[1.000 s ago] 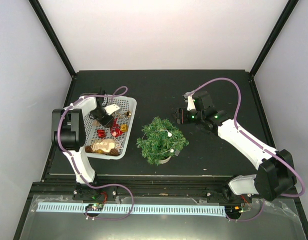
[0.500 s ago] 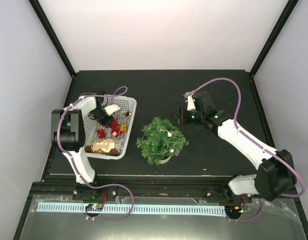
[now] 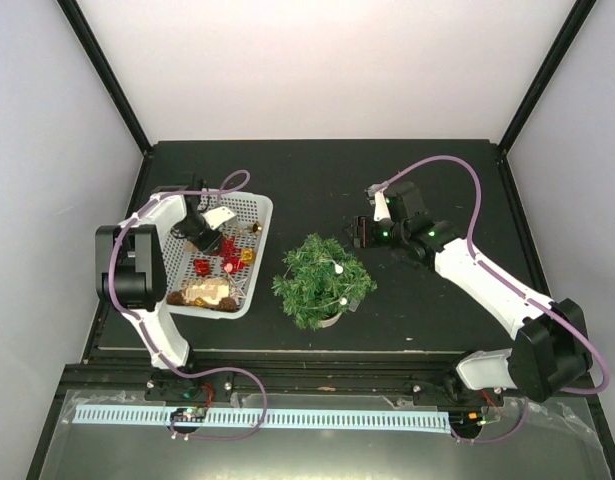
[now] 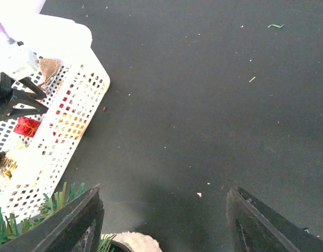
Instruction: Decorate the small christmas tree
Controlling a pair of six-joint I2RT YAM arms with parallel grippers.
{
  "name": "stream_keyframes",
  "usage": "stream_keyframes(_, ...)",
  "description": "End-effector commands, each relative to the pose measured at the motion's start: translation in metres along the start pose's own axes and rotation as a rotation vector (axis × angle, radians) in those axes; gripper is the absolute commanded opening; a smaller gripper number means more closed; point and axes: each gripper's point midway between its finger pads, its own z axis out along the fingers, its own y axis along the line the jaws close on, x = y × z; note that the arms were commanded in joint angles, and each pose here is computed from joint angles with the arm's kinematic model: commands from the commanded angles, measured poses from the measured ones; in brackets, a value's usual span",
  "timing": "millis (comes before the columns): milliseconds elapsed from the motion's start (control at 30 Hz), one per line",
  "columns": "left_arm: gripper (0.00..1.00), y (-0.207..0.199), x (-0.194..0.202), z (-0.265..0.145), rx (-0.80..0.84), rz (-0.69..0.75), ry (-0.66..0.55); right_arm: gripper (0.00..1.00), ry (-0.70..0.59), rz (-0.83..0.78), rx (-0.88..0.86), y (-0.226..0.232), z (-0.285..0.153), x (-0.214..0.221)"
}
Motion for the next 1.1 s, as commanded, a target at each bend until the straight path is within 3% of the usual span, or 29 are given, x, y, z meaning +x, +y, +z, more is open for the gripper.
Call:
stream_keyframes(0, 0.38, -0.003, 0.01, -0.005, 0.007, 0.048, 0.0, 0.65, -0.027, -0.011, -0.018, 0.002, -0.005, -0.005)
stream_keyframes(233, 0.36, -0.011, 0.019, 0.007, 0.06, 0.097, 0.01, 0.65, -0.021, -0.011, -0.017, 0.002, -0.004, -0.004)
stream_keyframes(500, 0.49, -0.006, 0.013, 0.012, 0.051, 0.098, -0.009, 0.65, -0.017, -0.012, -0.019, 0.002, -0.002, -0.003)
stream_keyframes(700, 0.49, -0.003, 0.014, 0.019, 0.035, 0.109, 0.015, 0.65, -0.015, -0.012, -0.023, 0.002, -0.001, -0.004)
stream_keyframes(833, 0.44, 0.002, 0.016, 0.022, 0.015, 0.121, 0.029, 0.65, -0.015, -0.012, -0.023, 0.003, -0.001, -0.004)
stream_keyframes(1067, 0.24, -0.003, 0.018, 0.028, 0.017, 0.137, 0.038, 0.65, -0.014, -0.01, -0.024, 0.003, 0.001, -0.005)
